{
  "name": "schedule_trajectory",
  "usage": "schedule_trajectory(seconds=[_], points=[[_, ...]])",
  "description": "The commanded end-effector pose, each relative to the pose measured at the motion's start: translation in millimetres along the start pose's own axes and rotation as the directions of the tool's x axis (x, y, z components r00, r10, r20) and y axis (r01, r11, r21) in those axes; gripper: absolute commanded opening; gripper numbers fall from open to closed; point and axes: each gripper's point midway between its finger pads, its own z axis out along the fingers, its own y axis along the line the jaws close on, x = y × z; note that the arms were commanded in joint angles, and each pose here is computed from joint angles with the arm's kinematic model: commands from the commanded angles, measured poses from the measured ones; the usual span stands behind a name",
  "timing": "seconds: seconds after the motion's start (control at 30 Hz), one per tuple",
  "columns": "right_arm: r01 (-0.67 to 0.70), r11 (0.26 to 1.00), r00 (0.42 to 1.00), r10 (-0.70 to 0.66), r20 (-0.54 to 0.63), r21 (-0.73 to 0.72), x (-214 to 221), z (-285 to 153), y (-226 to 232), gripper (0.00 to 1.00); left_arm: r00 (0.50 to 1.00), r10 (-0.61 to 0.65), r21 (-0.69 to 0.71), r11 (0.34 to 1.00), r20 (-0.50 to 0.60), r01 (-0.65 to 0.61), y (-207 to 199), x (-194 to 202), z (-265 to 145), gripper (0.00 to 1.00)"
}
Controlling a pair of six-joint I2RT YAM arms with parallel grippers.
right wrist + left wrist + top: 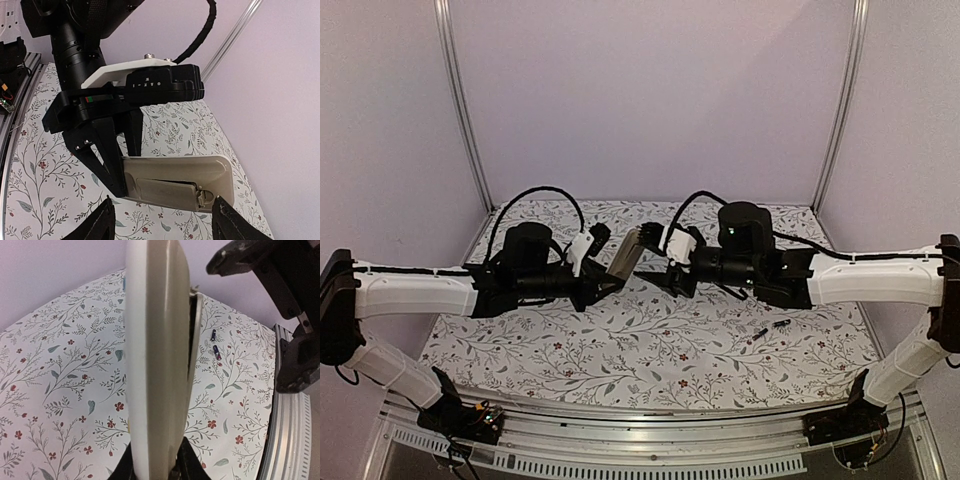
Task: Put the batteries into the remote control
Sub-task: Remove the battery cover from the remote control.
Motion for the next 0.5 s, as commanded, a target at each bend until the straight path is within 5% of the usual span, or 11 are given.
schedule_trajectory(seconds=[0.0,0.47], points=[[0.034,0.998,0.999,-0.034,0.003,0.055,-4,9,-15,0.65,1.000,0.016,0.006,1.000,0.011,-0.016,-2,-1,-1,0.00],[0.015,1.000,1.000,-0.016,-0.021,-0.019,11,27,-3,0.62,0.999,0.004,0.000,1.000,0.039,-0.004,-1,-10,-2,0.00]])
